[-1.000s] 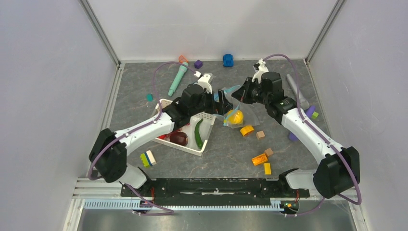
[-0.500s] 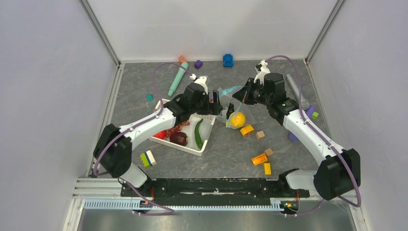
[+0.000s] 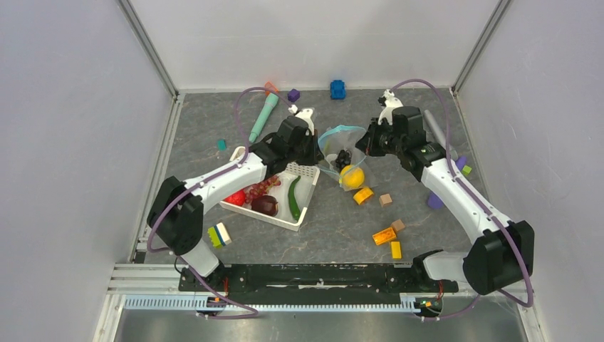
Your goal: Place the food in the zip-top bag and seal the zipper
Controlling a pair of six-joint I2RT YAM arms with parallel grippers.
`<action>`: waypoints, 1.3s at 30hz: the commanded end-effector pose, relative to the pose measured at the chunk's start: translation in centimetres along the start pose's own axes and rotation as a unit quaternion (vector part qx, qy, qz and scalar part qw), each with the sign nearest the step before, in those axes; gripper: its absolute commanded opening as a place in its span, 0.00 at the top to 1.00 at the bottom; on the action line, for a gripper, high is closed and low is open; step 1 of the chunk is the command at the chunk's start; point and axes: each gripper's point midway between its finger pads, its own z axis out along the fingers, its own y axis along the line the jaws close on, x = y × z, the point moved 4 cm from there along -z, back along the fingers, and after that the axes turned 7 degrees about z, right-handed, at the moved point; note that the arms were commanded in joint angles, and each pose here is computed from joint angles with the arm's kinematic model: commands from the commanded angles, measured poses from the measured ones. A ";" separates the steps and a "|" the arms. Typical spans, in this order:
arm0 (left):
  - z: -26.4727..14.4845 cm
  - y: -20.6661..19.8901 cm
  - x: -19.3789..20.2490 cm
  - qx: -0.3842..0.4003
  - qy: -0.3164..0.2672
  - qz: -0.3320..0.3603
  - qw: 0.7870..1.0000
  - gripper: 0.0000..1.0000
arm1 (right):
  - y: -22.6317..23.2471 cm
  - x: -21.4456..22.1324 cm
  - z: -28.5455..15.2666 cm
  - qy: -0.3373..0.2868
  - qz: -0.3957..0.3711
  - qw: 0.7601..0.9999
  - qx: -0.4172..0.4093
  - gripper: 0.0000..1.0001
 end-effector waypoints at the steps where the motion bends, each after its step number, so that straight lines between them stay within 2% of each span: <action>1: -3.4 -3.0 -5.3 0.055 -0.076 0.023 0.995 0.98 | -4.7 -0.5 -1.0 0.019 -0.089 0.984 0.155 0.98; 3: -3.7 -3.7 -6.0 0.072 -0.080 0.024 0.994 0.98 | -6.9 -1.1 -1.8 0.003 -0.103 0.966 0.235 0.97; 7: -3.8 -4.8 -7.3 0.089 -0.089 0.020 0.992 0.98 | -7.8 -2.8 -2.9 -0.026 -0.119 0.949 0.292 0.94; 12: -2.6 -5.2 -8.4 0.079 -0.086 0.012 0.993 0.98 | -5.0 -4.7 -3.0 -0.054 -0.121 0.965 0.227 0.81; 15: -1.4 -5.2 -8.3 0.078 -0.071 0.004 0.994 0.95 | -3.7 -4.4 -2.5 -0.049 -0.119 0.976 0.177 0.76; 16: -1.2 -5.4 -8.4 0.083 -0.069 0.004 0.994 0.94 | -3.5 -4.3 -2.4 -0.048 -0.118 0.978 0.168 0.78; 18: -0.5 -5.6 -8.2 0.091 -0.061 0.004 0.994 0.89 | -3.5 -4.3 -2.1 -0.056 -0.109 0.979 0.165 0.96; 19: -0.4 -5.8 -8.3 0.094 -0.060 0.004 0.994 0.89 | -3.4 -4.5 -2.0 -0.064 -0.106 0.979 0.161 1.00; 21: 0.1 -5.7 -8.2 0.092 -0.053 0.005 0.994 0.86 | -3.1 -4.8 -1.8 -0.072 -0.102 0.980 0.153 1.00; 22: 0.2 -5.7 -8.2 0.088 -0.052 0.006 0.995 0.80 | -2.8 -4.8 -1.7 -0.072 -0.103 0.982 0.143 1.00; 23: 0.2 -5.5 -8.3 0.083 -0.052 0.008 0.995 0.67 | -2.5 -4.9 -1.6 -0.073 -0.103 0.983 0.134 1.00; 25: -0.3 -5.3 -8.4 0.078 -0.055 0.016 0.995 0.27 | -2.2 -5.0 -1.5 -0.072 -0.103 0.984 0.124 1.00; 26: -0.6 -5.2 -8.4 0.075 -0.058 0.022 0.995 0.01 | -2.1 -5.1 -1.5 -0.072 -0.103 0.984 0.124 1.00; 32: -4.3 -4.9 -7.8 0.086 -0.069 0.081 0.991 0.00 | -1.4 -4.6 -1.6 -0.061 -0.107 0.988 0.096 1.00; 39: -10.2 -1.8 -3.2 0.048 -0.060 0.106 0.991 0.00 | -1.4 -4.2 -1.3 -0.050 -0.113 0.989 0.087 1.00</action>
